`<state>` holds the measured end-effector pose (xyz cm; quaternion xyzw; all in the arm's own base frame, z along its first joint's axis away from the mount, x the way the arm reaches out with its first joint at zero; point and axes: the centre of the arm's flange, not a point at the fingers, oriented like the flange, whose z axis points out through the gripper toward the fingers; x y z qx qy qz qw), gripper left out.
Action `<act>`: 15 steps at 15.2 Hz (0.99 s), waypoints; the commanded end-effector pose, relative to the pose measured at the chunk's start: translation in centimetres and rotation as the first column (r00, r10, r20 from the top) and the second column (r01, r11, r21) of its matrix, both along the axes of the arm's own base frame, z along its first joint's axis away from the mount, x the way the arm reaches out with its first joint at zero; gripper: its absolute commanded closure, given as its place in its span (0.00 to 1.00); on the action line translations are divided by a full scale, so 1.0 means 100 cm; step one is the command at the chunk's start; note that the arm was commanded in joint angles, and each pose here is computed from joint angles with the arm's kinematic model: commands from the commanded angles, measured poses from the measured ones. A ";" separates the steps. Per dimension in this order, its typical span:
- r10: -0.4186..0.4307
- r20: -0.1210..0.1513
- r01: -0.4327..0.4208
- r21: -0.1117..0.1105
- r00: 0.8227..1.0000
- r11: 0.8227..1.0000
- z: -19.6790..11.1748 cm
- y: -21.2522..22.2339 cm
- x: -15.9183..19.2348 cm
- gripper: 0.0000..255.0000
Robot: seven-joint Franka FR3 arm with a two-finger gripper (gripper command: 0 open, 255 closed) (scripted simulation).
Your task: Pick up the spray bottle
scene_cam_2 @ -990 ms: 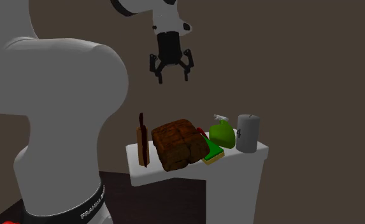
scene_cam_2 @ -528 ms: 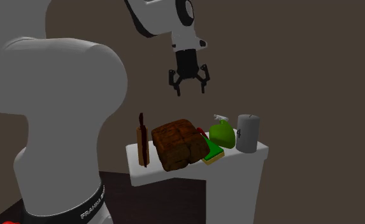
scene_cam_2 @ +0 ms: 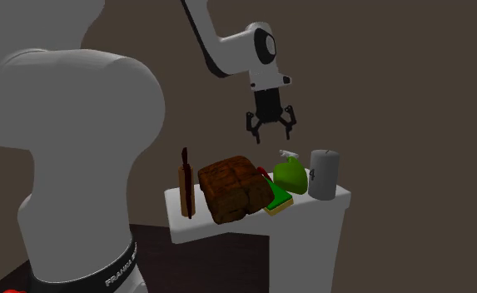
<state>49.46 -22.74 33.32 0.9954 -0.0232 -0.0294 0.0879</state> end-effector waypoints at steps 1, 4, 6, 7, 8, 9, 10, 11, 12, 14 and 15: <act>-0.004 0.000 0.004 -0.008 1.000 1.000 -0.015 -0.015 0.013 0.00; -0.012 0.001 0.012 -0.019 1.000 1.000 -0.037 -0.040 0.032 0.00; -0.017 0.001 0.017 -0.026 1.000 1.000 -0.052 -0.058 0.044 0.00; -0.020 0.001 0.020 -0.030 1.000 0.999 -0.060 -0.066 0.050 0.00; -0.023 0.002 0.023 -0.034 1.000 0.999 -0.067 -0.075 0.056 0.00; -0.023 0.002 0.023 -0.035 1.000 0.999 -0.069 -0.077 0.058 0.00; -0.023 0.002 0.023 -0.035 1.000 0.999 -0.074 -0.077 0.058 0.00; -0.023 0.002 0.023 -0.035 1.000 0.999 -0.079 -0.077 0.058 0.00; -0.023 0.002 0.023 -0.035 1.000 0.999 -0.084 -0.077 0.058 0.00; -0.023 0.002 0.023 -0.035 1.000 0.999 -0.095 -0.077 0.058 0.00; -0.023 0.002 0.023 -0.035 1.000 0.999 -0.100 -0.077 0.058 0.00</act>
